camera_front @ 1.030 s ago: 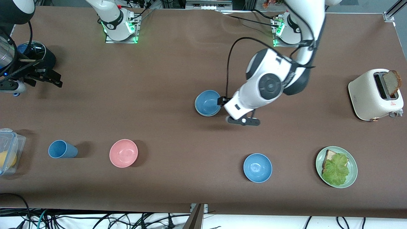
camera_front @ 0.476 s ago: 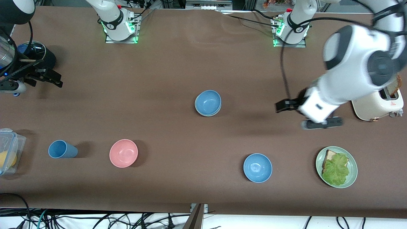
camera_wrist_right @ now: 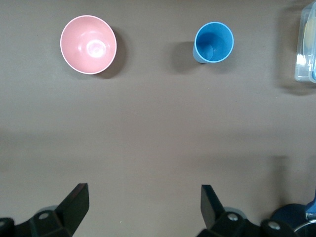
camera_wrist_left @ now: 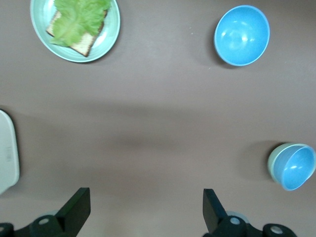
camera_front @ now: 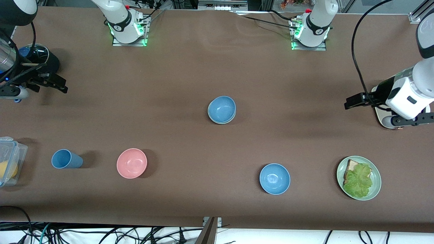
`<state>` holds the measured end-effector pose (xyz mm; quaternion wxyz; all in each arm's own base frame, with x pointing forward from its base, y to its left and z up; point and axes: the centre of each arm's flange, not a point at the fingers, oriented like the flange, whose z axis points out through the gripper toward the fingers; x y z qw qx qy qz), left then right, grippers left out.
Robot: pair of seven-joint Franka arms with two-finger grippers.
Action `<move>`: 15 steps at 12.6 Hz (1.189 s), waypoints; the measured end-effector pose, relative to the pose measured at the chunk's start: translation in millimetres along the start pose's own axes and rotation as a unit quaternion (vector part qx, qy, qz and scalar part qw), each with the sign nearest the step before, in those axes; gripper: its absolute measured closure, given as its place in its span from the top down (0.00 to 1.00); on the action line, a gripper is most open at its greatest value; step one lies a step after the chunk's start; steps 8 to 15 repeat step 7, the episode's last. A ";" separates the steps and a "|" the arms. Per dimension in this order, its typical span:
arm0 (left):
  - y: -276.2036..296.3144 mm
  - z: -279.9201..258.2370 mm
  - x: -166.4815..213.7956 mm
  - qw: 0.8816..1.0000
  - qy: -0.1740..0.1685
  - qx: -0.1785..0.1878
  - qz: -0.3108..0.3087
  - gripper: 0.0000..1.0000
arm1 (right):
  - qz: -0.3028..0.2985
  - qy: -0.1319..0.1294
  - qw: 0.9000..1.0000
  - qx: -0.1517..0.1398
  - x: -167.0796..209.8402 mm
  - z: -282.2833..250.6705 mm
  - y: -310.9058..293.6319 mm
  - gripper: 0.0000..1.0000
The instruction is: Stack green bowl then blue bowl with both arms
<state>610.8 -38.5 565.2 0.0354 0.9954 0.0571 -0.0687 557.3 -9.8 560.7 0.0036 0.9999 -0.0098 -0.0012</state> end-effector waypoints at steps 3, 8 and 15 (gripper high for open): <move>-5.6 -4.0 -3.1 1.000 -0.001 0.003 0.016 1.00 | 0.000 0.000 1.000 0.001 0.2 0.5 -0.1 1.00; -4.3 -1.5 -2.8 1.000 -0.003 0.003 0.022 1.00 | 0.000 -0.001 1.000 0.001 0.3 0.8 -0.2 1.00; -4.3 -1.5 -2.8 1.000 -0.003 0.003 0.022 1.00 | 0.000 -0.001 1.000 0.001 0.3 0.8 -0.2 1.00</move>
